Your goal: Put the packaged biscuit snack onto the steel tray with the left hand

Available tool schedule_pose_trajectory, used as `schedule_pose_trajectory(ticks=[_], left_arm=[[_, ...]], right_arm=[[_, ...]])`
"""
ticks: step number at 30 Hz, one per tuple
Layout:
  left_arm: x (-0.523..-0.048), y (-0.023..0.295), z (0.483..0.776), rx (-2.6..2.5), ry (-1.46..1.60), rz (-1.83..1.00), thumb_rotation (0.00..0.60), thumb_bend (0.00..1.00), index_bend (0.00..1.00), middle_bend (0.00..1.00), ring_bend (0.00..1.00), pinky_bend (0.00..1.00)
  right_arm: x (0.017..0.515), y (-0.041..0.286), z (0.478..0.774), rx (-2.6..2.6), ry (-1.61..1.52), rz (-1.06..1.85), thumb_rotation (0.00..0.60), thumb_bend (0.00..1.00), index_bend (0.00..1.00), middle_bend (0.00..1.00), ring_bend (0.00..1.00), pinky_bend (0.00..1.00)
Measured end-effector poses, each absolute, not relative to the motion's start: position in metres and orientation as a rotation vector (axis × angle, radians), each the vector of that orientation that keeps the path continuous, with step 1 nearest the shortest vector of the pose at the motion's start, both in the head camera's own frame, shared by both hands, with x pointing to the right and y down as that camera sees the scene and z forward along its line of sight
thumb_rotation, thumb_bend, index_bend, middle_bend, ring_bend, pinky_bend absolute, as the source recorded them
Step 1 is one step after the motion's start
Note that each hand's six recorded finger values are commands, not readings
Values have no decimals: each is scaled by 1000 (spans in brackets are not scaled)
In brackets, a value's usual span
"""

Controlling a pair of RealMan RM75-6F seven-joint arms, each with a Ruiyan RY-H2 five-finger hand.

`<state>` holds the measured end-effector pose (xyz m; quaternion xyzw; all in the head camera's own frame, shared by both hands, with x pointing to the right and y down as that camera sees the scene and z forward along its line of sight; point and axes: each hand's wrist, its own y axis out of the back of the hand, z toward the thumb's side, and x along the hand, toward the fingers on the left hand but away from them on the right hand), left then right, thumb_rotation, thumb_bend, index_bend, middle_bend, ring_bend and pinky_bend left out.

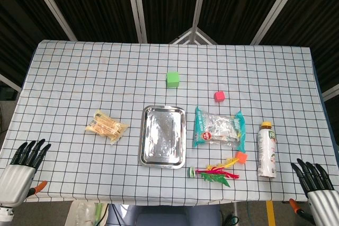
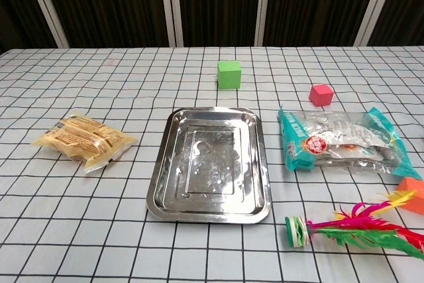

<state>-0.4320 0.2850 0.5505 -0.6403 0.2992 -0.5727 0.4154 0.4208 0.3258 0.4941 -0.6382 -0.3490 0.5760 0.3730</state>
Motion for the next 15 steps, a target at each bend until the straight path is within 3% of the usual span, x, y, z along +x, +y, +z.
schedule_pose_trajectory(ticks=[10, 15], left_arm=[[-415, 285, 564, -1692, 716, -1400, 600, 130, 0, 0, 0, 74], [-387, 258, 580, -1706, 698, -1346, 600, 187, 0, 1, 0, 74]], right_arm=[[416, 327, 494, -1646, -888, 1461, 600, 306, 0, 0, 0, 0], [421, 322, 500, -1661, -888, 1482, 600, 306, 0, 0, 0, 0]])
